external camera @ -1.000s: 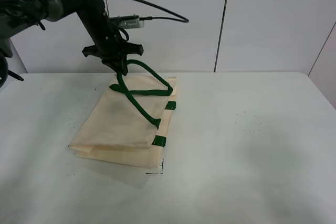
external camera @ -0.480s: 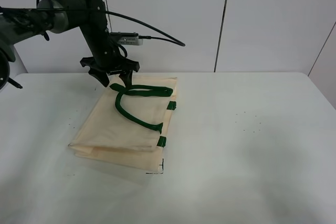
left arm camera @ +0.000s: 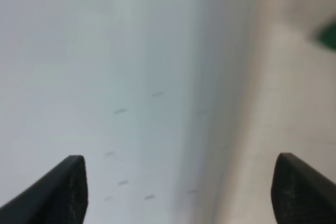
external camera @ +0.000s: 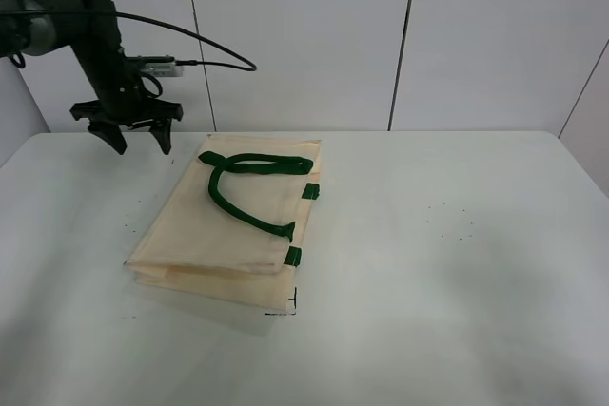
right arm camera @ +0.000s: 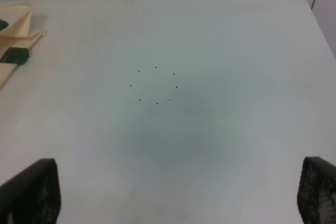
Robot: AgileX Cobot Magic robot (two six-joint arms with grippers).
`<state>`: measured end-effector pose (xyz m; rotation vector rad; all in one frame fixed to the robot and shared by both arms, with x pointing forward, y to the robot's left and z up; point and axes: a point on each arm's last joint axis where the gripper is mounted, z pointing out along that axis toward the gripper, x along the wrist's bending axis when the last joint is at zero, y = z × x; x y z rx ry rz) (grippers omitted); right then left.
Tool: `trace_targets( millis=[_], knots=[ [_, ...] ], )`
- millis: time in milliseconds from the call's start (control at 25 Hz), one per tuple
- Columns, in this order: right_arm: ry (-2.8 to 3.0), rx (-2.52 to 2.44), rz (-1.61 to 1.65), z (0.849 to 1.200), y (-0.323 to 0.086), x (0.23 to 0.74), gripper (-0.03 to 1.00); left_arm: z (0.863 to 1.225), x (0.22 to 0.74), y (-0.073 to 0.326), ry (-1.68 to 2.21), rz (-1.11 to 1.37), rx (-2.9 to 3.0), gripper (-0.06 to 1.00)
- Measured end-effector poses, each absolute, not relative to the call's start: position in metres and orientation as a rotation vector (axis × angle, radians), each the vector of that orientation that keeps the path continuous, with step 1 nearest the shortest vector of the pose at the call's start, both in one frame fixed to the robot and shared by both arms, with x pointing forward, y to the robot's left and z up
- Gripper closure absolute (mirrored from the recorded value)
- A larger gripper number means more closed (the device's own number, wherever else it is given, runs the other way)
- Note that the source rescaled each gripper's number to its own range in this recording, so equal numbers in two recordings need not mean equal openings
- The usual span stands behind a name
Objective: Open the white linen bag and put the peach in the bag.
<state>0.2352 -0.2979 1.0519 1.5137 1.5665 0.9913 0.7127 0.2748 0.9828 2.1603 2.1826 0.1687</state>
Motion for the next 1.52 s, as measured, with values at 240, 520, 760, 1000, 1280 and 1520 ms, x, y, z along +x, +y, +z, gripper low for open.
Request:
trace_targets(
  millis=[240, 520, 760, 1000, 1280, 1520],
  knots=[
    [1.566, 1.514, 0.991, 1.052, -0.298, 0.235, -0.03, 1.004, 0.701, 0.295, 2.220, 0.169, 2.090, -0.06],
    [1.566, 1.514, 0.991, 1.052, -0.298, 0.235, -0.03, 1.063, 0.640, 0.294, 2.192, 0.199, 2.063, -0.06],
    [1.566, 1.514, 0.991, 1.052, -0.298, 0.235, -0.03, 1.087, 0.576, 0.296, 2.195, 0.202, 2.068, -0.06],
    [1.566, 1.514, 0.991, 1.052, -0.298, 0.235, -0.03, 1.091, 0.485, 0.299, 2.205, 0.201, 2.081, -0.06],
    [1.566, 1.514, 0.991, 1.052, -0.298, 0.235, -0.03, 1.063, 0.381, 0.303, 2.182, 0.231, 2.110, -0.06],
    [1.566, 1.514, 0.991, 1.052, -0.298, 0.235, -0.03, 1.035, 0.319, 0.304, 2.067, 0.402, 2.015, -0.06]
  ],
)
